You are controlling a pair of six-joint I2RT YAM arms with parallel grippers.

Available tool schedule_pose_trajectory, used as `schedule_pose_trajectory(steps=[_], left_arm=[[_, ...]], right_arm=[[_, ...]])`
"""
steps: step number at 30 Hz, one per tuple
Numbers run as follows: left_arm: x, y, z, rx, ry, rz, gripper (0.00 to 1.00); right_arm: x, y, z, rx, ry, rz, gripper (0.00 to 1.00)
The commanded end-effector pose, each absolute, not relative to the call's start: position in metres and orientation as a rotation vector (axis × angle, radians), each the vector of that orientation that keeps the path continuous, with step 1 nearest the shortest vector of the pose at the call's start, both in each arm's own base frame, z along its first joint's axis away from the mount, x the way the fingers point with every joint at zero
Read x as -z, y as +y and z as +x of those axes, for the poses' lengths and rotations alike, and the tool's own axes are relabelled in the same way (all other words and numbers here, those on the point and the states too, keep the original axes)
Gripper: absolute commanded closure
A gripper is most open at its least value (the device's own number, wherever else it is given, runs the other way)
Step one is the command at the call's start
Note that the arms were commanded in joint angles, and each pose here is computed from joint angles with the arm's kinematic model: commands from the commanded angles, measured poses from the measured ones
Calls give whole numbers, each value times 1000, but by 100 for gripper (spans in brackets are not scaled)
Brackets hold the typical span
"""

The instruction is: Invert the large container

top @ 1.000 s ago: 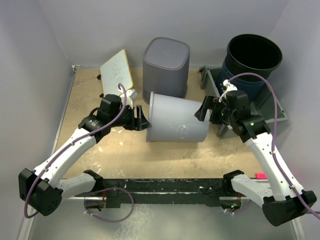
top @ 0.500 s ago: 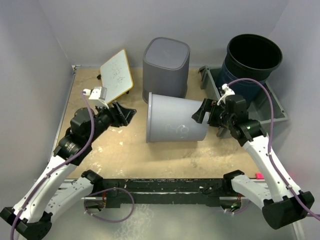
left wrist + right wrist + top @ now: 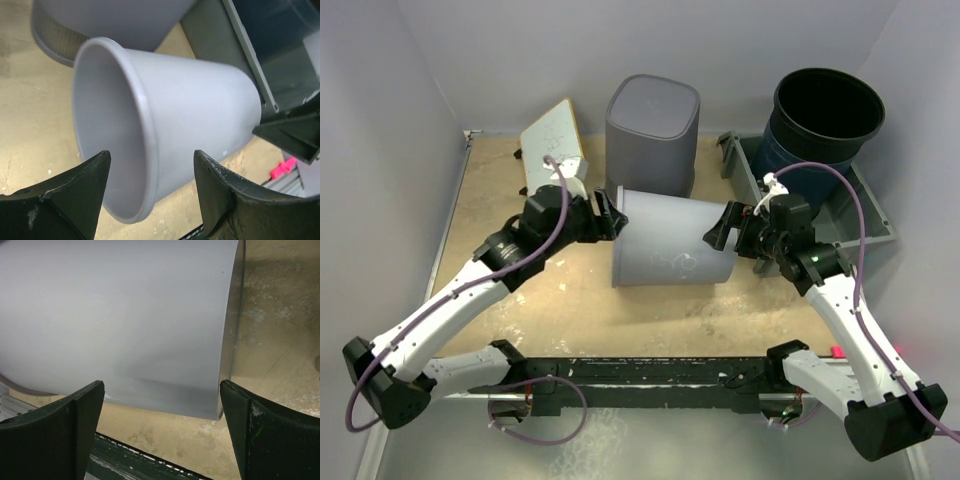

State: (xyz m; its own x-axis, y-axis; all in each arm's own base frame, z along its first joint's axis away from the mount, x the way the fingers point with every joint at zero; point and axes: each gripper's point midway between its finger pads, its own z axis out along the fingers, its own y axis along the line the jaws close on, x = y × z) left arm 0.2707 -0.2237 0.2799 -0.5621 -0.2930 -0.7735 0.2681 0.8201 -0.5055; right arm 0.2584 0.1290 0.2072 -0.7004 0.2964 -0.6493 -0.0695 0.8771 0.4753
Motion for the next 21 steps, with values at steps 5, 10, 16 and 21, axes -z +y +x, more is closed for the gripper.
schedule_pose_trajectory(steps=[5,10,16,21], left_arm=[[-275,-248,275,611,2069,122,45],[-251,-244,278,527,2138,134,65],[-233,-242,275,512,2165,148,92],[-218,-247,271,532,2199,177,100]], right_arm=[[-209,144,258,-742,2243,130,0],[-210,147,257,-771,2239,115,2],[-220,155,253,-846,2194,96,7],[-243,161,244,-932,2109,78,20]])
